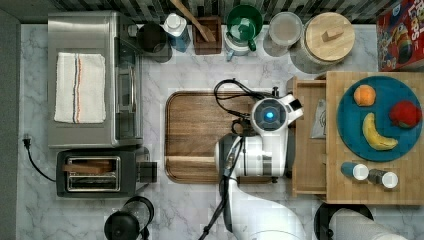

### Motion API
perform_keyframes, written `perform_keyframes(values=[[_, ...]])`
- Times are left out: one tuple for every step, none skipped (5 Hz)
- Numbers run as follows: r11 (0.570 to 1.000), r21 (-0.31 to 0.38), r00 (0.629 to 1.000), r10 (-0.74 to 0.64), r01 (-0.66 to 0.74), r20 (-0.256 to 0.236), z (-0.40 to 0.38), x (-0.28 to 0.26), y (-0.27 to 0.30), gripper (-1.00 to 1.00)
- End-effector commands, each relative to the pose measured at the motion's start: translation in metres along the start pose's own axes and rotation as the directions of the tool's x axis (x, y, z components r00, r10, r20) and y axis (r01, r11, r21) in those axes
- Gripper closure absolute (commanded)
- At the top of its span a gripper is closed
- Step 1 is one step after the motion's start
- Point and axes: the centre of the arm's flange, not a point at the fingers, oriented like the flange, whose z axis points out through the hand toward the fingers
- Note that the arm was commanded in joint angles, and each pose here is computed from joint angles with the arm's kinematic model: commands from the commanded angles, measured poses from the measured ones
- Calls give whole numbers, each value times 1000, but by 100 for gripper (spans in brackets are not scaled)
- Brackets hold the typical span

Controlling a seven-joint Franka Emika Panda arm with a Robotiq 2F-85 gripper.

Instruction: Open the drawer.

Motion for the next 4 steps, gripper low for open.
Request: perform_keyframes(values=[[997, 34, 997, -74, 74, -9, -38, -26, -130, -100], [998, 39, 998, -54, 54, -11, -41, -25, -138, -100], [999, 38, 999, -32, 32, -7, -45, -25, -145, -100], [999, 33, 1000, -4, 4, -4, -47, -23, -156, -100]])
